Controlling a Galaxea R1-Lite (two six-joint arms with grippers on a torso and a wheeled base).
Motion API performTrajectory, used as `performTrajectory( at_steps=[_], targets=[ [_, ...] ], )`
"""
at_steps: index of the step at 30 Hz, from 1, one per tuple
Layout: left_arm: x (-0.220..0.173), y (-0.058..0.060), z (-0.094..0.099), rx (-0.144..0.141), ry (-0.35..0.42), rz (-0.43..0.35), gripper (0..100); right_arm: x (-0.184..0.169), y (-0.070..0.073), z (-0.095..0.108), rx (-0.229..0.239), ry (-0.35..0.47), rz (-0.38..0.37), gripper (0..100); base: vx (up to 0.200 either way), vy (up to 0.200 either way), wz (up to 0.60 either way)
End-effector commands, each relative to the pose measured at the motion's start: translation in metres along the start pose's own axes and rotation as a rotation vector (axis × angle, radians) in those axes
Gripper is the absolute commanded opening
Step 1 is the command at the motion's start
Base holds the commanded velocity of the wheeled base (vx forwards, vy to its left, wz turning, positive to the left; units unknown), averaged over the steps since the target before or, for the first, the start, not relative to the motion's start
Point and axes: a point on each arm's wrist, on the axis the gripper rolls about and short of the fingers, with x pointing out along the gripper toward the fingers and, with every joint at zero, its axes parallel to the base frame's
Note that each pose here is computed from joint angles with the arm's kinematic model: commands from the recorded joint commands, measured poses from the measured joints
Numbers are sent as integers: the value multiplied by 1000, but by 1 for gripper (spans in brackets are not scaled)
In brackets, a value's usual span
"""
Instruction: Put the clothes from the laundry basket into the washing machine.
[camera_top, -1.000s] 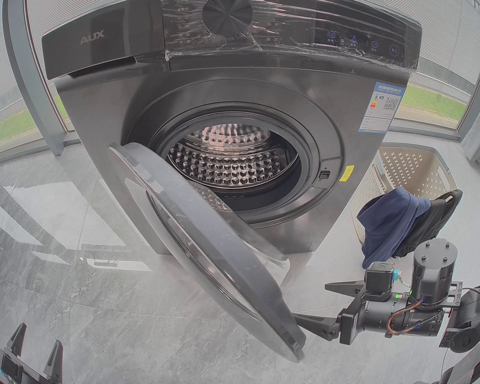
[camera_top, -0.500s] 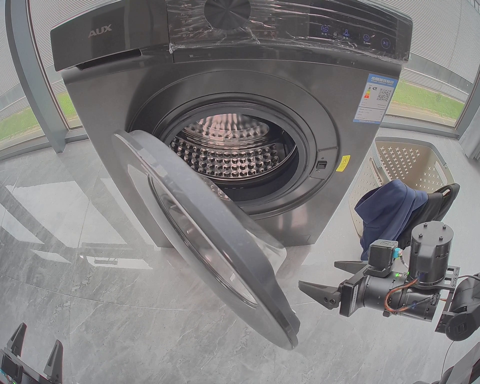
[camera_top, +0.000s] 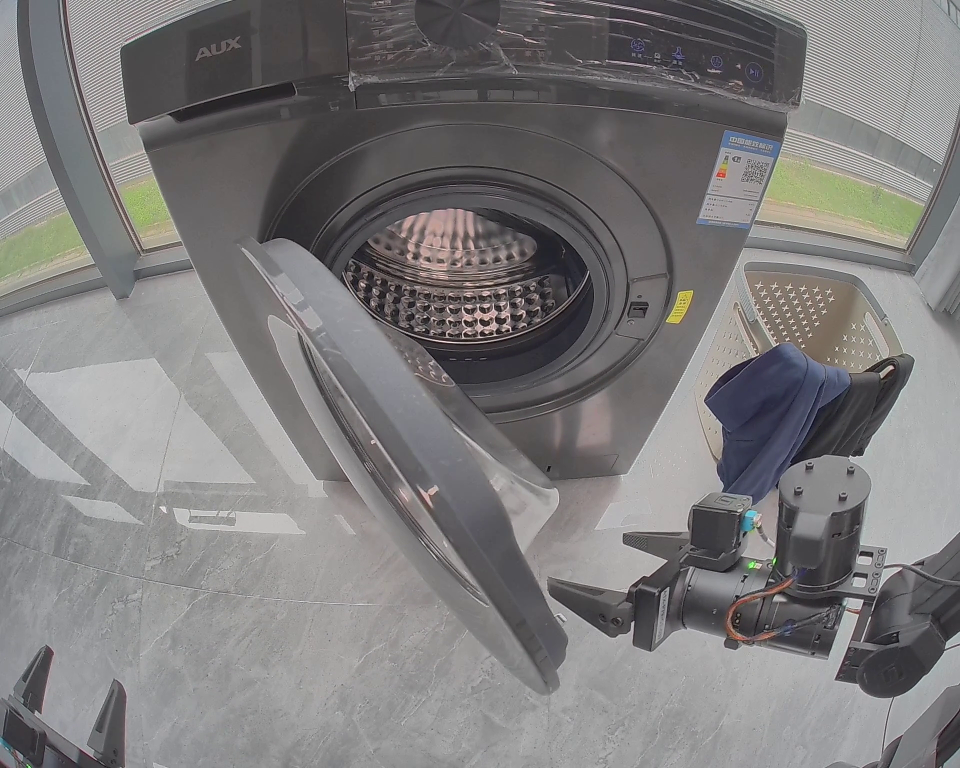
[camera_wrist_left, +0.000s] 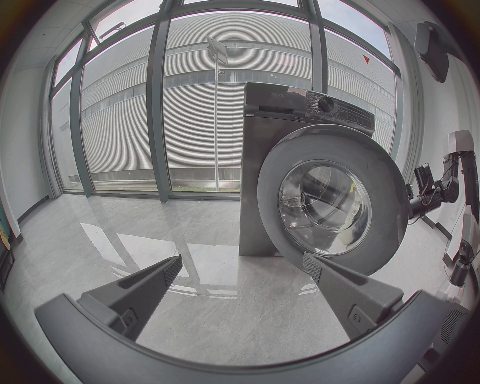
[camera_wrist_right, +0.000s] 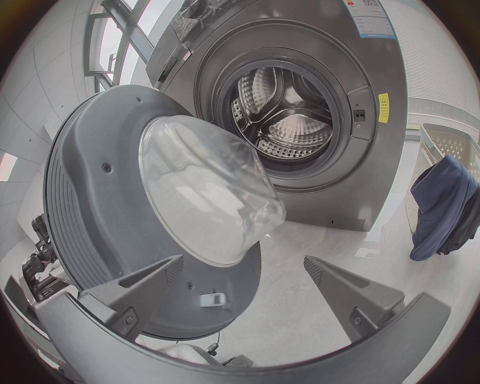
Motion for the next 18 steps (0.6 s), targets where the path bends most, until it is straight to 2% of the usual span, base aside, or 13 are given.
performTrajectory(
  at_steps=[1,2,4,7,11,13,18],
  targets=[
    [0,0,-4,0,1,0,100,2,-6,1,4,-20,-25,100,0,0,0],
    [0,0,-4,0,1,0,100,2,-7,1,6,-21,-33,100,0,0,0],
    [0,0,-4,0,1,0,100,3,-22,7,20,-44,-99,100,0,0,0],
    [0,0,-4,0,1,0,100,11,-30,15,27,-67,-140,100,0,0,0],
    [0,0,-4,0,1,0,100,34,-52,28,45,-109,-208,100,0,0,0],
    [0,0,-4,0,1,0,100,41,-57,32,49,-116,-220,100,0,0,0],
    [0,0,-4,0,1,0,100,63,-62,13,46,-51,-228,100,0,0,0]
  ],
)
